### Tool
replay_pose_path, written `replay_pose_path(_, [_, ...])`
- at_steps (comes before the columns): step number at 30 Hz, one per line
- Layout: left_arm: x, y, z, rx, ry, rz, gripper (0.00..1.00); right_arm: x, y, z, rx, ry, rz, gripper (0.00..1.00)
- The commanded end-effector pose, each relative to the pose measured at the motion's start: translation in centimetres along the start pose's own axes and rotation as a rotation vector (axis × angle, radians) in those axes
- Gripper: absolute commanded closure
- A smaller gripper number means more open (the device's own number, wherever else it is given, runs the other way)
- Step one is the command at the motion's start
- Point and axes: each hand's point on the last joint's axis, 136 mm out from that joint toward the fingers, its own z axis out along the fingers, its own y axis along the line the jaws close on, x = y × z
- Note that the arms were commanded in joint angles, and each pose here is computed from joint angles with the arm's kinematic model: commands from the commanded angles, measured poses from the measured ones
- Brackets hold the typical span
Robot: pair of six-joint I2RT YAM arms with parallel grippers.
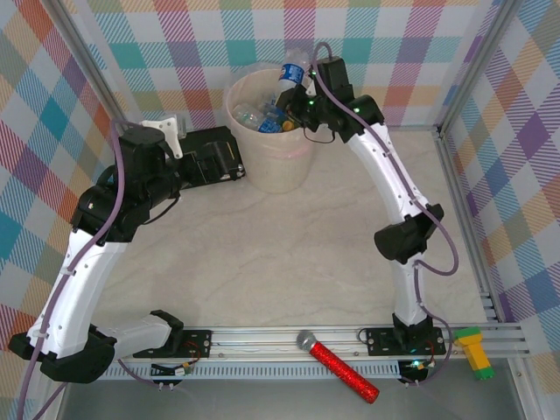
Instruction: Put the plastic bottles in the bin
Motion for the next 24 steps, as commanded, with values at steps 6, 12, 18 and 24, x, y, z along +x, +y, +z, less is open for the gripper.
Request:
replay_pose_path(6, [0.0,0.4,-0.3,-0.022,-0.011,0.009,0.00,-0.6,1.0,-0.1,-0.033,-0.039,0.026,0.78])
replay_pose_path(12, [0.0,0.6,-0.1,-0.033,-0.012,0.003,0.00,-0.9,1.7,0.6,-0.074,-0.054,0.102,0.77])
replay_pose_path(18, [0.0,0.8,0.0,-0.044,-0.013,0.013,0.00,-0.3,1.6,1.3,-0.063,-0.054,0.141,0.76])
replay_pose_path(24, [-0.2,0.8,0.0,-0.046,-0.016,0.022,0.00,0.1,1.6,2.5,-0.072,-0.035,0.164,0.40])
